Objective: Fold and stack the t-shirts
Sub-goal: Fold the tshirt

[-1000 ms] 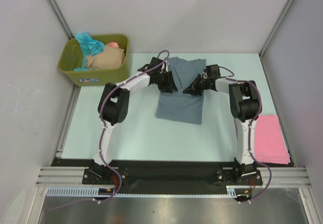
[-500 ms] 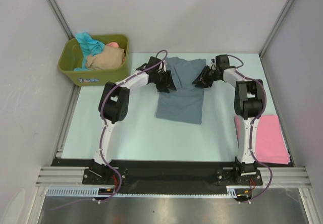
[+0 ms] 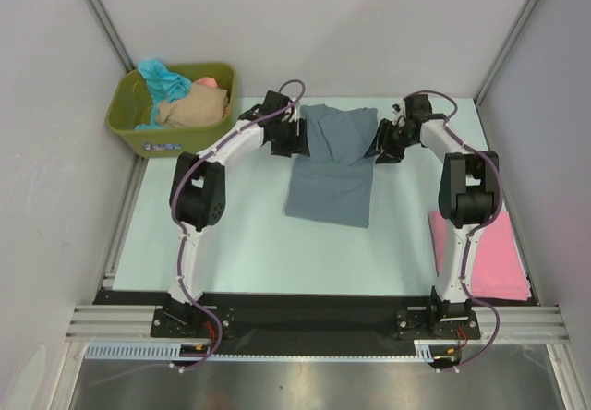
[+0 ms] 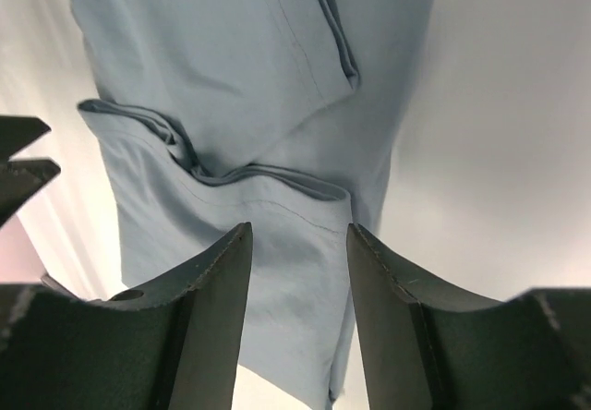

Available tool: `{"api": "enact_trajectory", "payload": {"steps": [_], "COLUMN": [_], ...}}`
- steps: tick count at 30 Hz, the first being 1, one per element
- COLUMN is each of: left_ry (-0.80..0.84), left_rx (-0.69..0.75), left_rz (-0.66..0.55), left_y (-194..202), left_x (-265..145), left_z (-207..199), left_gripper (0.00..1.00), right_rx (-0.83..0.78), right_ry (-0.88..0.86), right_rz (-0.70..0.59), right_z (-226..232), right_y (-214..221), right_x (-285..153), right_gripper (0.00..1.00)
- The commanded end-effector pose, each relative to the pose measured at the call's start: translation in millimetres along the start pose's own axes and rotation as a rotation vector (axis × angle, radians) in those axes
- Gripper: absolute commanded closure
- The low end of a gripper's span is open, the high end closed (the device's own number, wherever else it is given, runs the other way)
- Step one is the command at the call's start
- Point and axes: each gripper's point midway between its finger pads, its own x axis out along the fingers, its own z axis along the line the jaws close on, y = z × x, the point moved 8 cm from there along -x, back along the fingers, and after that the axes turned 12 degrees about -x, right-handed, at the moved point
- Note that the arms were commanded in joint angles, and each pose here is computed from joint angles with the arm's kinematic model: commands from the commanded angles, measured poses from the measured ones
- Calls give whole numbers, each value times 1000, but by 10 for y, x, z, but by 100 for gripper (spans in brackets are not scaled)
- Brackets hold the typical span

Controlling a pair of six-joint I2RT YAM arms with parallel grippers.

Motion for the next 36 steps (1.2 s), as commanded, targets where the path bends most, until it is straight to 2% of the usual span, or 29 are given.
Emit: {"api": "enact_trajectory", "payload": {"steps": [1,14,24,27,29,30,31,32,36], "left_ry": [-69,-54,-38,-52,-70,-79,-87,-89,-74], "left_rx": [53,41,6,-1,-5,-7,-11,-11,-14], "left_rz": [15,28,18,16,13,5,-2,-19,-51], "left_y": [-51,-57,-87,-90,-91,-106,-113,-141,-188], "left_x": [42,225,301,331,348,343,330,289,186], "left_z": [141,163,148,175,197,206,209,199,158], "left_gripper": [34,44,64,83,91,100,99,100,100], "right_rx": [-46,-64,-45,-22,-4,3,3,11,42], "right_ry": [29,1,34,66,73,76,77,78,63], "right_rz": [48,81,85,71,53,54,43,37,-10], "right_z": [-39,11,-24,-84,-111,-126,-127,-133,-88], "right_y": [75,171,167,150,119,126,106,103,116], "right_x": [35,199,240,221,199,194,173,162,82], "right_gripper": [49,56,68,73,81,86,96,100,100]}}
